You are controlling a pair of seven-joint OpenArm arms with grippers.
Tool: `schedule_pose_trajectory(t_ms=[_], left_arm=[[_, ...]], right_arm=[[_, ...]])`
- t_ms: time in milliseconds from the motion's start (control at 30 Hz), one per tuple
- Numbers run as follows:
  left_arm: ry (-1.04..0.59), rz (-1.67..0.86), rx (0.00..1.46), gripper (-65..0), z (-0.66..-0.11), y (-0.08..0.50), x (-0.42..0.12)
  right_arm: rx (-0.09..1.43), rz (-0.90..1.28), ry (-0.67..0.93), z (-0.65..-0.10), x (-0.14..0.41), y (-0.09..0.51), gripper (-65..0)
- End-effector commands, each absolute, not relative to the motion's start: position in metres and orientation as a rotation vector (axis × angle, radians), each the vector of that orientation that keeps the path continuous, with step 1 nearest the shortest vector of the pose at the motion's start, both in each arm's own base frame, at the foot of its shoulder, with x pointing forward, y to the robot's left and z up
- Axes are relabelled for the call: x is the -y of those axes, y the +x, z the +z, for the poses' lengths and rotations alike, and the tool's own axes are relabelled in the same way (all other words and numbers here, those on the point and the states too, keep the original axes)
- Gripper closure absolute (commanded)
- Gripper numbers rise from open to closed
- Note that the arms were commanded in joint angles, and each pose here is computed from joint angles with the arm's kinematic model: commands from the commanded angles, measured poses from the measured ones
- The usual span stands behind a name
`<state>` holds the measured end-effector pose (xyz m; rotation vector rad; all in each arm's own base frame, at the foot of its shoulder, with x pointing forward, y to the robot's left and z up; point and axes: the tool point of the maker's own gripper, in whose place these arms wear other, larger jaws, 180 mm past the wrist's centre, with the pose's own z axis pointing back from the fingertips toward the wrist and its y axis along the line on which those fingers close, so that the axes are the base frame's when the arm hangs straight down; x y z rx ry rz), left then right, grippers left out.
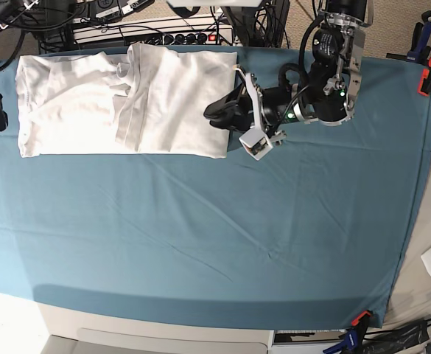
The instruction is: Fold the T-shirt properly
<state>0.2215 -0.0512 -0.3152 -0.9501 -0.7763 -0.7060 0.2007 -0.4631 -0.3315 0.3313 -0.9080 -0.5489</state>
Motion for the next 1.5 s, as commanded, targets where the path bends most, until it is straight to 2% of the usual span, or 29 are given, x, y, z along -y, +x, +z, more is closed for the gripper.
schedule_pose_trajectory(t_ms=[0, 267, 633, 800, 1000, 1200, 1267, 1333, 1400, 1433, 1467], left_arm=[[-0.982, -0.710, 0.832, -13.8, -0.299, 0.226, 0.055], [-0.983, -0.710, 0.833, -13.8, -0.299, 0.227, 0.055], [-0.983, -0.710, 0.833, -13.8, -0.299, 0.227, 0.055], [-0.983, -0.710, 0.833, -13.8, -0.299, 0.226, 0.055], [-0.982, -0.710, 0.833, -13.8, -0.299, 0.226, 0.055], [-0.982, -0.710, 0.833, -13.8, -0.299, 0.227, 0.055], [-0.982, -0.710, 0.833, -13.8, -0.299, 0.227, 0.055], [-0.982, -0.710, 0.833, -13.8, -0.299, 0.227, 0.055], [-0.982, -0.710, 0.833, -13.8, -0.299, 0.227, 0.055], [-0.982, -0.710, 0.833, -13.8, -0.299, 0.227, 0.055], [-0.982, -0.710, 0.833, -13.8, -0.299, 0.227, 0.055]], right_arm=[[0.941, -0.529, 0.332, -0.317, 0.471, 0.206, -34.0], [0.909, -0.606, 0.442, -0.334, 0.465, 0.199, -34.0], [0.756, -0.500, 0.488, -0.365, 0.426, 0.208, -34.0], [0.774, -0.504, 0.510, -0.361, 0.425, 0.210, -33.9], [0.797, -0.497, 0.620, -0.349, 0.411, 0.214, -33.9], [0.808, -0.500, 0.622, -0.347, 0.412, 0.215, -33.8], [0.825, -0.506, 0.618, -0.346, 0.414, 0.217, -29.8], [0.833, -0.509, 0.616, -0.345, 0.415, 0.218, -19.1], [0.840, -0.512, 0.624, -0.345, 0.413, 0.219, -4.1], [0.846, -0.514, 0.633, -0.344, 0.412, 0.220, 0.0], [0.852, -0.517, 0.649, -0.343, 0.410, 0.220, 0.0]])
